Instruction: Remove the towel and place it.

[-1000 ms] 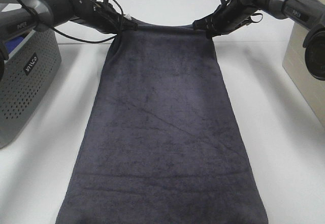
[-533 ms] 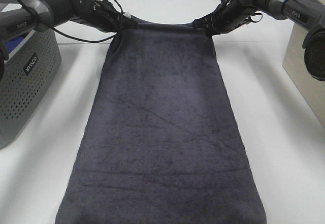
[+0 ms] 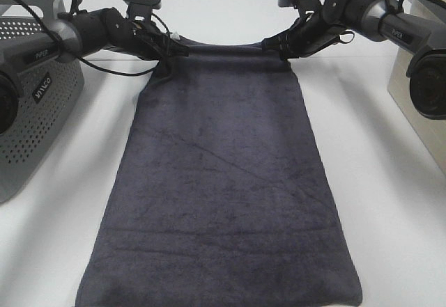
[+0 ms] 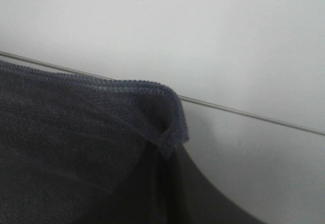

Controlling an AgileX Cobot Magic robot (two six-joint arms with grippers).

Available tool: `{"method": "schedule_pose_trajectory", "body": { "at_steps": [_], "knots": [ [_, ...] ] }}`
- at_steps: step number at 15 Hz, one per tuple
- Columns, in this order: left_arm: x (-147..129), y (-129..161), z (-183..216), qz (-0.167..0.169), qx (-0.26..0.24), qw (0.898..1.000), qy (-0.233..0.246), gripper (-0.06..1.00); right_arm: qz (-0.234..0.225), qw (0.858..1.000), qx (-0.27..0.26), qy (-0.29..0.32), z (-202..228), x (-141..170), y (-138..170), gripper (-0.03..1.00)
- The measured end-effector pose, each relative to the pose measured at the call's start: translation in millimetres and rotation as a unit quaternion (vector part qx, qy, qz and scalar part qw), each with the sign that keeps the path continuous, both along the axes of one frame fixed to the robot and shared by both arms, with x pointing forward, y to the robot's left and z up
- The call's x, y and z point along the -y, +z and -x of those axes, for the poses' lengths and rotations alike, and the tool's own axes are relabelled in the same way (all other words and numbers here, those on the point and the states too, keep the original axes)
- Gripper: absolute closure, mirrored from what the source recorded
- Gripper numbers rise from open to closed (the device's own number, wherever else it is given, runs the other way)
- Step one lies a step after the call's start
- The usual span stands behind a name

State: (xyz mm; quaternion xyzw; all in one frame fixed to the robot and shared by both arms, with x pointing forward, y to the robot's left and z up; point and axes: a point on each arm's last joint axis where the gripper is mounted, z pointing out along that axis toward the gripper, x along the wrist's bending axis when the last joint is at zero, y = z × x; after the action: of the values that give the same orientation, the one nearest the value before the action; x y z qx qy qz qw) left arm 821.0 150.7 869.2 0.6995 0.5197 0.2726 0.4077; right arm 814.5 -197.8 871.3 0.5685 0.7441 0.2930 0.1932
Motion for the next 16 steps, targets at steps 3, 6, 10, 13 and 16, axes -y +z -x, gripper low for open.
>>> {"method": "schedule_pose_trajectory", "body": {
  "at_steps": [3, 6, 10, 13, 16],
  "knots": [
    [-2, -2, -4, 0.003, 0.033, 0.999, 0.013, 0.68, -0.002, 1.000, 0.012, -0.002, -2, 0, 0, 0.74],
    [-3, 1, -8, 0.009, 0.075, 0.997, 0.027, 0.42, -0.004, 1.000, 0.030, -0.007, -4, 1, 2, 0.39],
    [-4, 5, -9, 0.022, 0.092, 0.995, 0.039, 0.32, -0.004, 1.000, 0.027, -0.006, -4, 1, 2, 0.28],
    [0, 10, 0, 0.004, 0.003, 1.000, 0.003, 0.31, 0.002, 0.999, -0.045, 0.009, 10, 0, 29, 0.28],
    [2, 77, 24, -0.007, -0.102, 0.994, -0.040, 0.25, -0.011, 0.991, -0.133, -0.001, 38, 2, 91, 0.23]
  ]
}}
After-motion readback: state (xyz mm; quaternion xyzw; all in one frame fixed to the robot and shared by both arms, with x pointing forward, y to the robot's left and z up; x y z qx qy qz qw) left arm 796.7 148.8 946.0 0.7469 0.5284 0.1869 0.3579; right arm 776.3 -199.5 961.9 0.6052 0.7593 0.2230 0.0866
